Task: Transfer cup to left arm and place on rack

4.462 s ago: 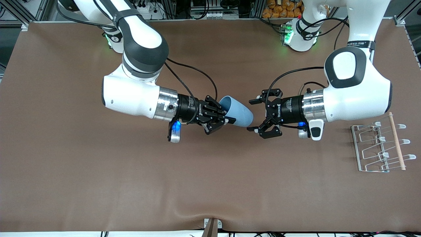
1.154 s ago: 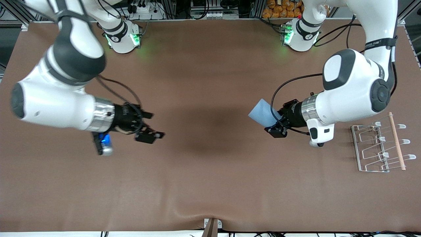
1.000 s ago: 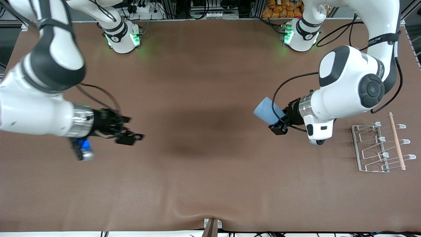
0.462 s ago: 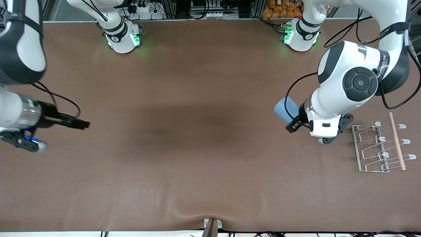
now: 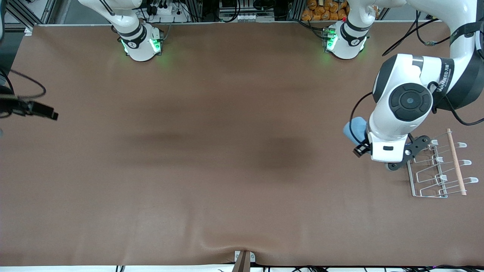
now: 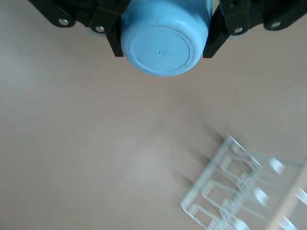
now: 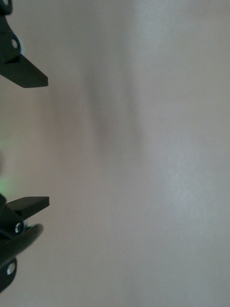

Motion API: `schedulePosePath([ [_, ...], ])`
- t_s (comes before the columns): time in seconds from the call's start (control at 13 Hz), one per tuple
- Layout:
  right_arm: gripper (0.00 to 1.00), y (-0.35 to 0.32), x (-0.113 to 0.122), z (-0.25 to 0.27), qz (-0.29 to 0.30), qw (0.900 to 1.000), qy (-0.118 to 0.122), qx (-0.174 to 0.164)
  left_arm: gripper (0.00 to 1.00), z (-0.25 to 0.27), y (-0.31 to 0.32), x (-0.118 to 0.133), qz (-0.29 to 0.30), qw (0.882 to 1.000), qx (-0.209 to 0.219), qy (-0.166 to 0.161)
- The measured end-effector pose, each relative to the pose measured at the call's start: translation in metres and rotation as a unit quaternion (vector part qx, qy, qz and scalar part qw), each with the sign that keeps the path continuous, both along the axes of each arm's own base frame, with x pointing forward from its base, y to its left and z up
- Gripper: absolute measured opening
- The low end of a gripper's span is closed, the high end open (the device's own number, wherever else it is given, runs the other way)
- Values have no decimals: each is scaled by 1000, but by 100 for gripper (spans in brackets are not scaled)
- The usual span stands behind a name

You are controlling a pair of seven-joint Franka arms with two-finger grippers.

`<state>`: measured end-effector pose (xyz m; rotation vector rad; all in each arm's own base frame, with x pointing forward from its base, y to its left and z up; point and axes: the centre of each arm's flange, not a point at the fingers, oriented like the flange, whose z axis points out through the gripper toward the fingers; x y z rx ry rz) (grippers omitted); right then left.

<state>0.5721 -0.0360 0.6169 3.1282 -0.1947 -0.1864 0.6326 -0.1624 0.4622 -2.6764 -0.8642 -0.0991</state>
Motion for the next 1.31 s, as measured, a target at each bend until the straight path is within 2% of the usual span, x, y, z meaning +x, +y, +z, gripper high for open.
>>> schedulePosePath([
  [0.15, 100, 1, -31, 20, 3, 1000, -2, -2, 71, 0, 14, 3, 1, 1000, 23, -6],
  [0.31, 100, -1, -49, 31, 0, 1000, -1, -2, 71, -1, 33, 8, 9, 999, 39, -9],
  [0.46, 100, -1, -52, 31, -14, 1000, -1, -3, 71, -9, 55, 10, 6, 996, 84, -9],
  [0.69, 100, 6, -53, 30, -23, 1000, 7, -3, 71, -27, 64, 7, 5, 992, 126, -5],
  [1.0, 100, 7, -56, 40, -12, 1000, -1, -2, 71, -58, 74, -3, 25, 972, 229, -34],
  [1.31, 100, 6, -56, 43, -12, 1000, -5, -2, 71, -66, 92, -11, 37, 955, 287, -64],
])
